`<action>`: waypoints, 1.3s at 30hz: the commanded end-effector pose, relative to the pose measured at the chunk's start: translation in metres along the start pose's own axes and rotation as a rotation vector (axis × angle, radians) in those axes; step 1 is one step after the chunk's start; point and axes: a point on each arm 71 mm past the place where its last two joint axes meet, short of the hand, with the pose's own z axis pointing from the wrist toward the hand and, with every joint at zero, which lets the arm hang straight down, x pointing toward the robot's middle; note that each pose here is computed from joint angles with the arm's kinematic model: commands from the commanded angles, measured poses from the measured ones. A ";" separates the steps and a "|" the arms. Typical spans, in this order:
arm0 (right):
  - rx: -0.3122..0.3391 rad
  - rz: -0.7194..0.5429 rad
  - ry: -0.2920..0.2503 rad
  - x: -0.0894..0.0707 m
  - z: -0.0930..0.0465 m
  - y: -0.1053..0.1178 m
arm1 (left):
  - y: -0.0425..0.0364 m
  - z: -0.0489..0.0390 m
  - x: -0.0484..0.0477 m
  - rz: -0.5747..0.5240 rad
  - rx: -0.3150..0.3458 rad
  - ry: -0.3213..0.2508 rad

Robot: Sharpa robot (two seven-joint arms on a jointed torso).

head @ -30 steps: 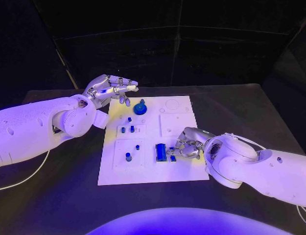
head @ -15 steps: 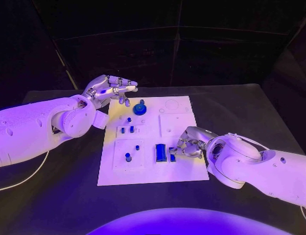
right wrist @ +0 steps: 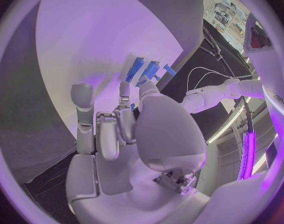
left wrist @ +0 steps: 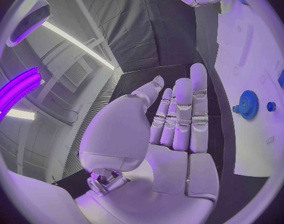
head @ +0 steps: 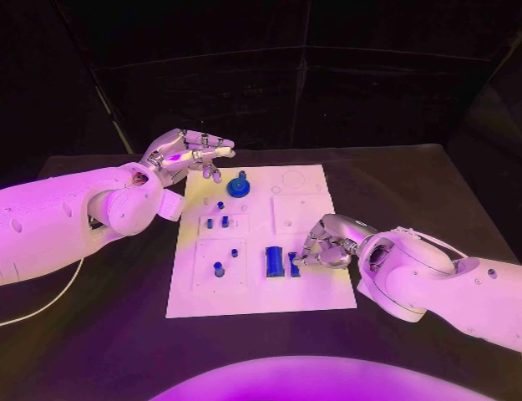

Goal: Assemble the parts on the task board

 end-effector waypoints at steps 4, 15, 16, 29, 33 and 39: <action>-0.048 -0.017 0.035 0.003 0.001 0.004 | -0.0012 0.0002 0.0008 -0.007 0.004 0.009; -0.031 -0.084 0.061 0.006 0.005 0.004 | -0.0013 0.0004 0.0007 -0.006 0.008 0.007; -0.026 -0.085 0.060 0.006 0.005 0.004 | -0.0013 0.0005 0.0006 -0.006 0.008 0.007; 0.013 -0.113 0.053 0.008 0.011 0.004 | -0.0012 0.0013 0.0012 -0.006 0.008 0.008; 0.009 -0.106 0.032 0.006 0.010 0.004 | -0.0011 0.0016 0.0013 -0.006 0.008 0.009; -0.034 -0.059 0.017 0.005 0.007 0.008 | -0.0009 0.0018 0.0011 -0.006 0.007 0.008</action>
